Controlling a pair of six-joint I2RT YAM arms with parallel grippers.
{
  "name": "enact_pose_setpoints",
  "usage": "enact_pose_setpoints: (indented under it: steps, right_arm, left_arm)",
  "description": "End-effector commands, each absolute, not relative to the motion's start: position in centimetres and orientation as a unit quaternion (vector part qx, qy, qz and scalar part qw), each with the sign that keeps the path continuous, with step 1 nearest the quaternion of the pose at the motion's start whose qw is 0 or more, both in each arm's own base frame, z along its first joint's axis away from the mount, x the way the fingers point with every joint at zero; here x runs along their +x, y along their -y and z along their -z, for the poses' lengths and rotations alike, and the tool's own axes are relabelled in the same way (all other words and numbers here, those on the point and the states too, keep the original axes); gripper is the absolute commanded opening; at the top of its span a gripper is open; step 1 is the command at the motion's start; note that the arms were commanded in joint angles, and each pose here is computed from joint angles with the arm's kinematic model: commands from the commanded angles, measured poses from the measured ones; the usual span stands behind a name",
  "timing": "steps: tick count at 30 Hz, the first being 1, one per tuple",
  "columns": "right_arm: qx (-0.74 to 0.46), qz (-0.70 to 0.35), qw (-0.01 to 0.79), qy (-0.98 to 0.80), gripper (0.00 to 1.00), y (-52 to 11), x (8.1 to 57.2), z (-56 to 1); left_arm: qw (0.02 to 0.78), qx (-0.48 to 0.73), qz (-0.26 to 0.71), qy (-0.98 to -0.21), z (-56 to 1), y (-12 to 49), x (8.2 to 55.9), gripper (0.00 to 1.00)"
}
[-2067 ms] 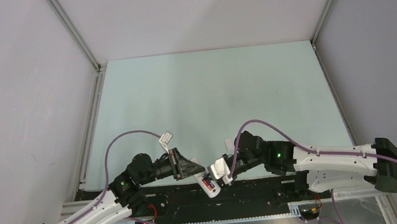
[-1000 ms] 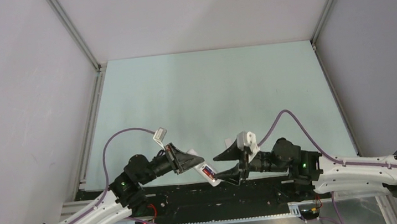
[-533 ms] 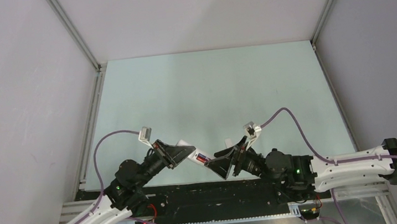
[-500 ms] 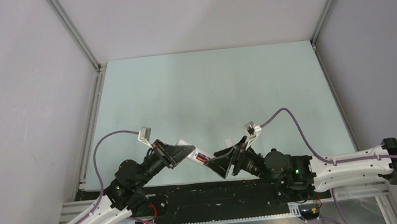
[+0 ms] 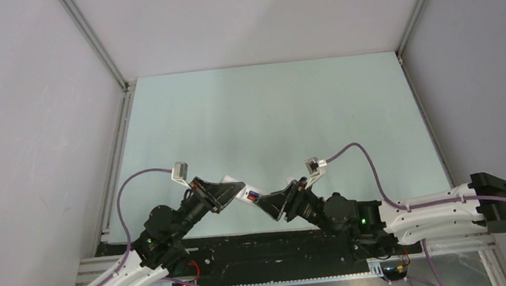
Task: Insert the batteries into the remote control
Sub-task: Load the battery into the remote control.
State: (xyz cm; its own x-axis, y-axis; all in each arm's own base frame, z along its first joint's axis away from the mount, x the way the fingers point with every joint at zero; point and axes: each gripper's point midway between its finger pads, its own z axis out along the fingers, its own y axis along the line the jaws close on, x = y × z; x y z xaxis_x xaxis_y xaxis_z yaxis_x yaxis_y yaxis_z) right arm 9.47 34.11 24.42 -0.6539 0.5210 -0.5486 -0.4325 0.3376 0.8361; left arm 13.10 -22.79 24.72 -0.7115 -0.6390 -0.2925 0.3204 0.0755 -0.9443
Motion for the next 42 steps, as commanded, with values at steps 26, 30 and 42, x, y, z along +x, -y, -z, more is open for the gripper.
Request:
enact_pose_setpoints:
  steps: [26,30,42]
  right_arm:
    - [0.107,-0.624,0.387,-0.671,0.18,-34.9,10.6,-25.6]
    - [0.111,-0.611,0.386,-0.682,0.22,-34.7,10.8,-24.8]
    - [0.091,-0.605,0.404,-0.68,0.53,-34.2,10.8,-25.2]
  left_arm:
    - [0.368,-0.127,0.69,-0.61,-26.4,22.2,12.9,0.0]
    - [0.367,-0.127,0.689,-0.612,-26.2,22.3,12.9,0.0]
    - [0.366,-0.131,0.686,-0.615,-26.0,22.3,13.1,0.0]
